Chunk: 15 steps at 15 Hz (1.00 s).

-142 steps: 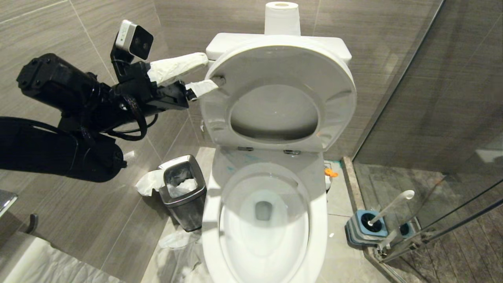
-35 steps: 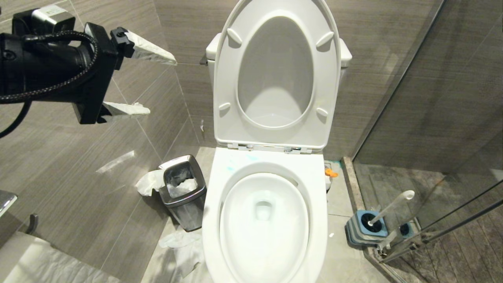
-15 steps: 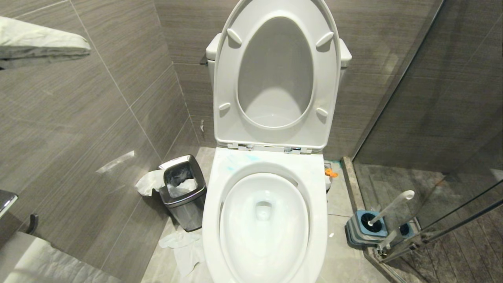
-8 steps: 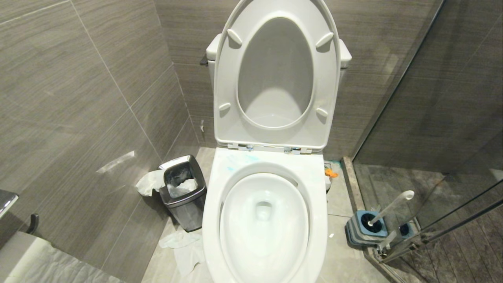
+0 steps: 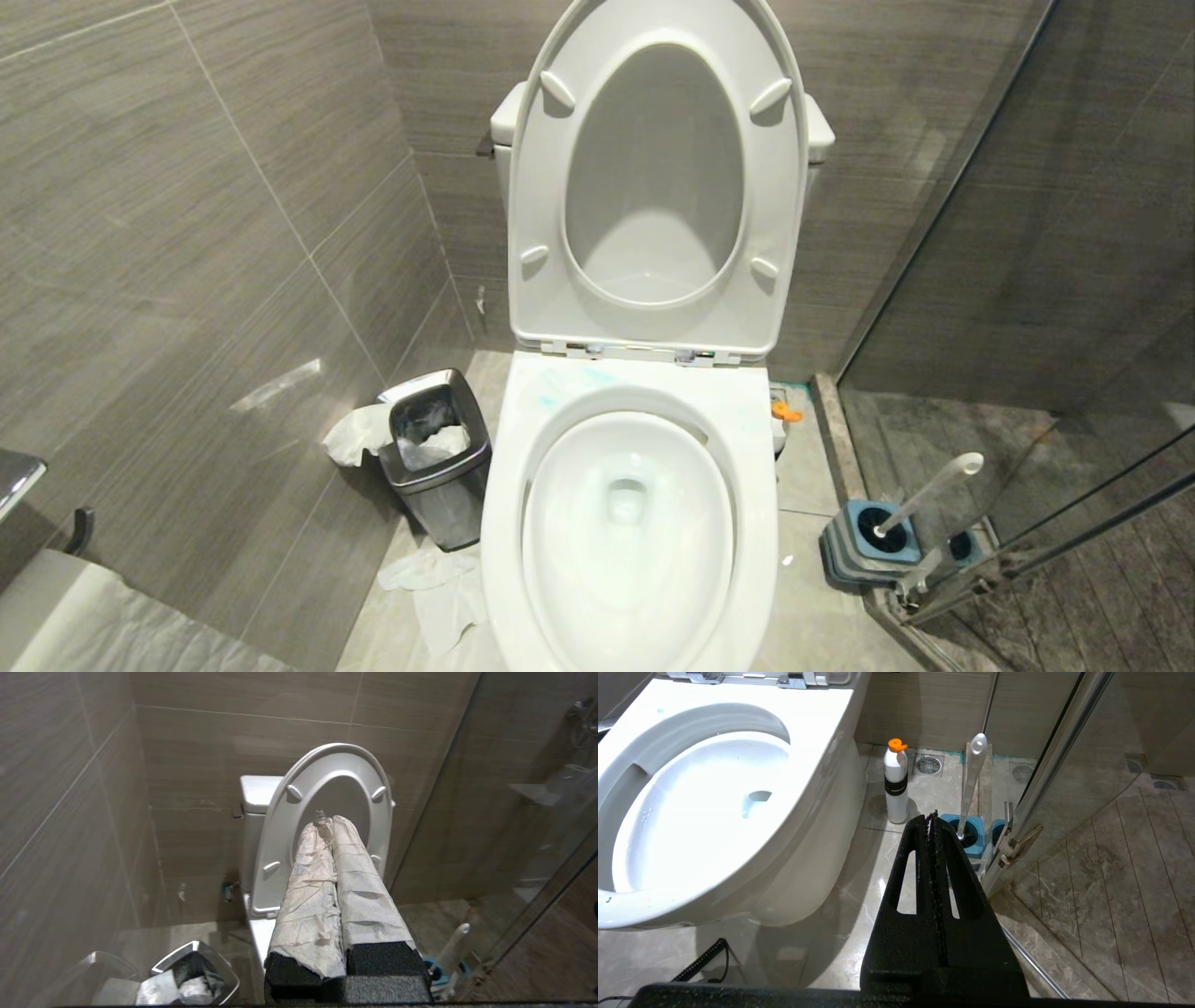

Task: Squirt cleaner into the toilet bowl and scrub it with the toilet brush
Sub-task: Pour in the cleaning agent

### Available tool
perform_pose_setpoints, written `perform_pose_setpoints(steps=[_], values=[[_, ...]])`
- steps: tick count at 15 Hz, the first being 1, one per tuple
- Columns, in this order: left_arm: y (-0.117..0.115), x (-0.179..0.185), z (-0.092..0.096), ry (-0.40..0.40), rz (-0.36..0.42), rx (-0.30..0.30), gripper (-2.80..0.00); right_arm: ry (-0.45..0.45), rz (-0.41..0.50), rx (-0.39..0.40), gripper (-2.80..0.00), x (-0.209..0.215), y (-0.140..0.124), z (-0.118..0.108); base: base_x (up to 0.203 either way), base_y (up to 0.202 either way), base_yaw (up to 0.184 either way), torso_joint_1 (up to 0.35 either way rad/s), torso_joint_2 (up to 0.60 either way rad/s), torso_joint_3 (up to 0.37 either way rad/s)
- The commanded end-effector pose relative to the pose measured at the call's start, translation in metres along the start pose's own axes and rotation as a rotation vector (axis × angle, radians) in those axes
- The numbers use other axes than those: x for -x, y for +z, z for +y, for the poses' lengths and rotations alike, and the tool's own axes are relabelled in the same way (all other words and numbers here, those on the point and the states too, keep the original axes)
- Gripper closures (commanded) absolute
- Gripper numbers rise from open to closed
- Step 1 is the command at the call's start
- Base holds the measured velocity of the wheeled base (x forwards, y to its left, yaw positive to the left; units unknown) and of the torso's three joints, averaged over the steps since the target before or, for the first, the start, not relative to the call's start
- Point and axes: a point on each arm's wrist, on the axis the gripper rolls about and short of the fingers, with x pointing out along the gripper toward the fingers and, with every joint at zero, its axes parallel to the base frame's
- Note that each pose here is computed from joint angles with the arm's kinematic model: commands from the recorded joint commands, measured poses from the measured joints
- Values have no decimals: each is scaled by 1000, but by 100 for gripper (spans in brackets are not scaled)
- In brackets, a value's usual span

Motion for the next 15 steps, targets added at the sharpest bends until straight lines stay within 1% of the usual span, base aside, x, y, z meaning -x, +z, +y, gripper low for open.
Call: perform_pose_setpoints(steps=[1,4,6,9,12,14,15], values=[[-10,22,-11,37,-20,-29,0,0,0,0,0,0,0,0,0,0,0,0,0,0],[-31,46,-20,33,-14,-44,0,-2,1,0,0,0,0,0,0,0,0,0,0,0],[-51,59,-23,40,-13,-66,0,0,0,0,0,0,0,0,0,0,0,0,0,0],[-82,84,-28,43,-50,-109,0,0,0,0,0,0,0,0,0,0,0,0,0,0],[-111,107,-34,53,-75,-130,0,0,0,-1,0,0,0,0,0,0,0,0,0,0],[-131,118,-36,54,-81,-158,0,0,0,0,0,0,0,0,0,0,0,0,0,0],[-141,122,-37,40,-80,-178,0,0,0,-1,0,0,0,0,0,0,0,0,0,0]])
